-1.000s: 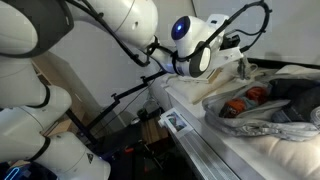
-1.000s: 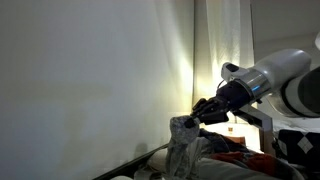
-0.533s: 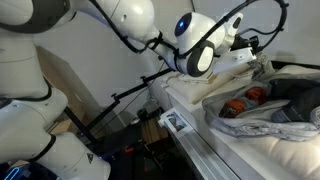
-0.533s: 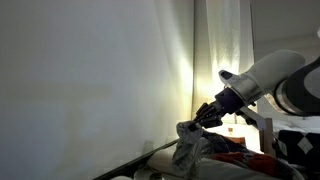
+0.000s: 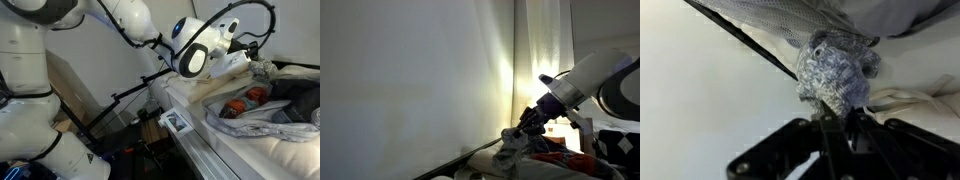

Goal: Put the socks on the grey bag

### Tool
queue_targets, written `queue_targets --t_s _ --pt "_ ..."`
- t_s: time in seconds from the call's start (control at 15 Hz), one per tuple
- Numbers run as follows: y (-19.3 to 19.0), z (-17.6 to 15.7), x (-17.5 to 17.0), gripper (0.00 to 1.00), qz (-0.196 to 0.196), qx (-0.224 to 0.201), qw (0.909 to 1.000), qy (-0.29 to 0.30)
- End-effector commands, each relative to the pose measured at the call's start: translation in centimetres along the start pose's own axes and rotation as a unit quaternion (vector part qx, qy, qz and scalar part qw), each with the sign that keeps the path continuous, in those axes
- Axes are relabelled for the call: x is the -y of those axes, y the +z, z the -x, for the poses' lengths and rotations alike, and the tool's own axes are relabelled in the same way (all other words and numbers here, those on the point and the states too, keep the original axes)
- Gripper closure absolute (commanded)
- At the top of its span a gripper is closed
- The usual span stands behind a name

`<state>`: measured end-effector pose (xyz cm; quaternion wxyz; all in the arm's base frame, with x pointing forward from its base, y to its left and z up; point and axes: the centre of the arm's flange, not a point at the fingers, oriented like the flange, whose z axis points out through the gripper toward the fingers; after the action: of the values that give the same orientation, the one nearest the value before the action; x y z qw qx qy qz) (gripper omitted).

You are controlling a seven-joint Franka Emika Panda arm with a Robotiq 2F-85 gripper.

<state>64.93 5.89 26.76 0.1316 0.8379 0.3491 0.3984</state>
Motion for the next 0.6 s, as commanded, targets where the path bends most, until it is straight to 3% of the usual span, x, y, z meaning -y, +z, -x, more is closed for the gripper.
queue_targets --t_s 0.0,0.27,0.33,0.53 --pt "0.00 0.14 -0.16 0.86 0.001 0.001 1.0000 0.001" --pt "0.00 0.23 -0.27 0.86 0.002 0.002 1.0000 0.001" --pt "0.00 0.23 -0.27 0.97 0.002 0.002 1.0000 0.001" --pt "0.38 0.62 0.19 0.97 0.015 0.040 0.9991 -0.004"
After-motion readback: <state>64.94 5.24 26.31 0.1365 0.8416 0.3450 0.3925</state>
